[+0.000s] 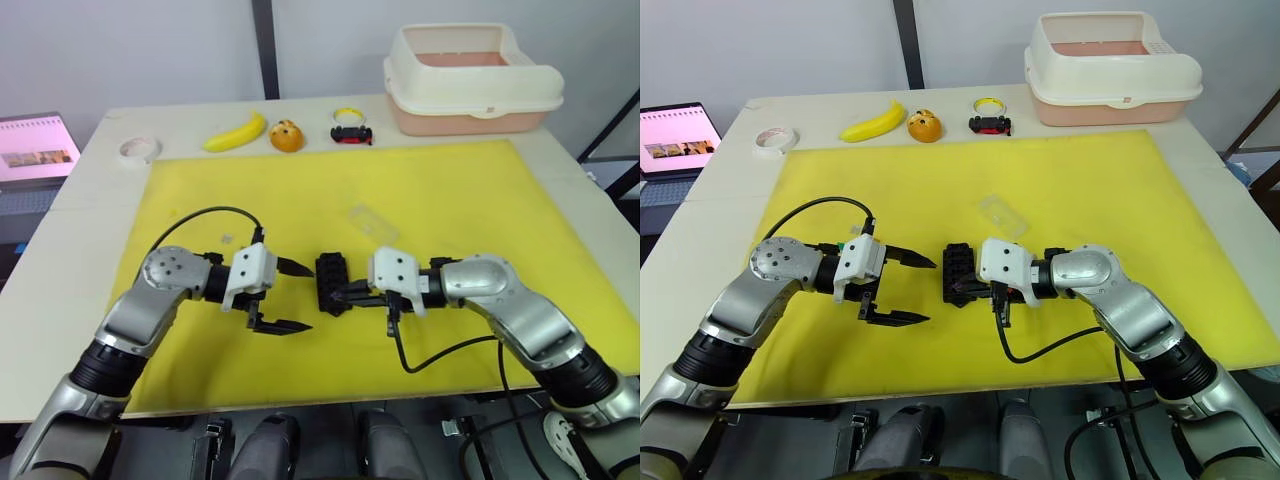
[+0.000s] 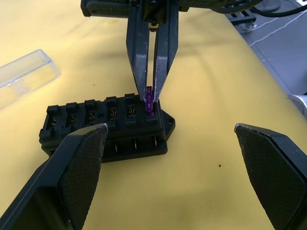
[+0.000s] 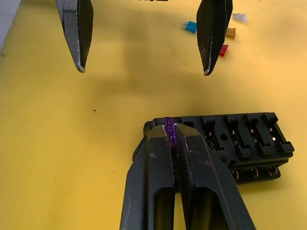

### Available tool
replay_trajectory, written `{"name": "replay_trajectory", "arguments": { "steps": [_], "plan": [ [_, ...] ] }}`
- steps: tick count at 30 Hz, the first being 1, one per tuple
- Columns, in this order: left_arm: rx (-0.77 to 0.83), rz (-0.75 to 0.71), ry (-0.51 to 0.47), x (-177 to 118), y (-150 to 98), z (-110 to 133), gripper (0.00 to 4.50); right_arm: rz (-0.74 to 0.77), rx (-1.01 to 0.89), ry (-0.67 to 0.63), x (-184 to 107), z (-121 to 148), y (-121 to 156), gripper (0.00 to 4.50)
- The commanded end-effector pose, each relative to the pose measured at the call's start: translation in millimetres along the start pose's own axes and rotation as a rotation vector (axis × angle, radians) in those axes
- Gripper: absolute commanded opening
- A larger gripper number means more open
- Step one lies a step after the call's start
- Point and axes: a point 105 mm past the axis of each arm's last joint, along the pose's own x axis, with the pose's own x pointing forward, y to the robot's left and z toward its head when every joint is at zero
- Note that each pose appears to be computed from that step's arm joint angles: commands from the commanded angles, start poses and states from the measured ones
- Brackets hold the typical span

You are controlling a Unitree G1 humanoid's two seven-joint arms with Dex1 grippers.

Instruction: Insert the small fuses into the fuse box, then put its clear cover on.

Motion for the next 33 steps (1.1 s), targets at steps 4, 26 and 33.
{"name": "replay_trajectory", "arguments": {
  "steps": [4, 26, 33],
  "plan": [
    [0.044, 0.003, -0.008, 2, 4, 8, 4.47, -0.015, -0.066, -0.003, -2, 2, -3, 0.00],
    [0.051, 0.016, -0.009, 2, 6, 5, 4.47, -0.002, -0.113, -0.007, 0, -10, -4, 0.00],
    [0.050, 0.017, -0.016, 3, 7, 7, 4.47, -0.017, -0.117, -0.050, 0, -10, -3, 0.00]
  ]
}}
